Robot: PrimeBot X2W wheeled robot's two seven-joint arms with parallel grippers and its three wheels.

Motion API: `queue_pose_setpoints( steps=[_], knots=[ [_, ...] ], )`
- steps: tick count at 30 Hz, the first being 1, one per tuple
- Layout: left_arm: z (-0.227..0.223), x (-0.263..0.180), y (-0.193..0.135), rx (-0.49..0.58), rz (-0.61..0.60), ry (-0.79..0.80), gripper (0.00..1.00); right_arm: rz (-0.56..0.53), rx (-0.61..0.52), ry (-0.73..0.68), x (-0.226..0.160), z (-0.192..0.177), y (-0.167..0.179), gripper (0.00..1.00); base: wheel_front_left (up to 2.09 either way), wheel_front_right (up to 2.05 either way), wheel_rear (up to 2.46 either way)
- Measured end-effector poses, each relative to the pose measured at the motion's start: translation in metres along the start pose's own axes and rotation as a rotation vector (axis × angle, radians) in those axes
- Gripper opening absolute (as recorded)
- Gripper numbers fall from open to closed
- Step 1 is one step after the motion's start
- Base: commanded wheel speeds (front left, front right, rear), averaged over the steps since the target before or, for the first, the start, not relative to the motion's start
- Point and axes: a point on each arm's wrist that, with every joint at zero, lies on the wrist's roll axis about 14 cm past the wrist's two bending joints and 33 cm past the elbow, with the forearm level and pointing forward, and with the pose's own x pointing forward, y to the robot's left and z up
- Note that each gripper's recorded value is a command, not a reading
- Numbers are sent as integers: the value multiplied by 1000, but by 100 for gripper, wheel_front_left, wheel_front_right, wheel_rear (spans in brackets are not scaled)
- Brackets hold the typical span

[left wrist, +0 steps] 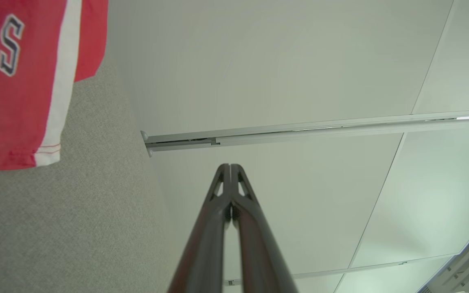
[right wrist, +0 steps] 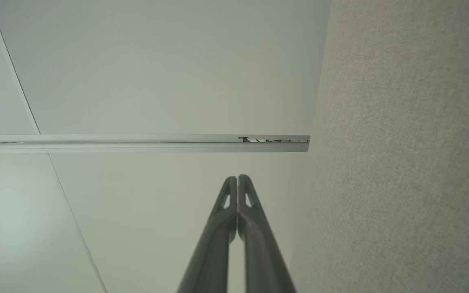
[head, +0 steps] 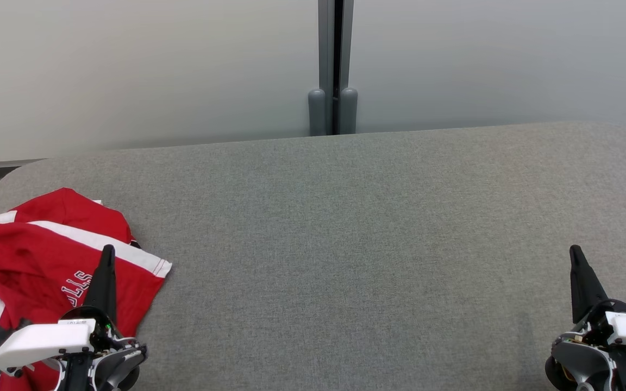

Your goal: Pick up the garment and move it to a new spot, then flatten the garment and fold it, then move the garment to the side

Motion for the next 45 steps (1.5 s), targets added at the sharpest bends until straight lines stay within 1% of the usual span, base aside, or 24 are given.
queue_pose_setpoints(
  steps=[27,28,29,30,31,34,45],
  knots=[
    [0,0,0,0,0,0,0,0,0,0,0,0,0,0,0,0,0],
    [0,0,2,-1,5,0,100,-4,1,0,-1,0,-2,100,0,0,0],
    [-1,-2,6,-4,17,0,100,-16,3,0,-2,0,-5,100,0,0,0],
    [-1,-5,12,-8,36,-1,0,-33,6,-1,-5,-1,-11,0,0,0,0],
    [-2,-8,19,-12,57,-1,100,-53,10,-3,-8,-1,-18,100,0,0,0],
    [-3,-14,30,-17,88,-10,100,-78,11,-9,-13,-2,-27,100,0,0,0],
    [2,-16,25,24,74,-52,100,-66,-82,-33,-14,-1,-21,100,0,0,0]
  ],
)
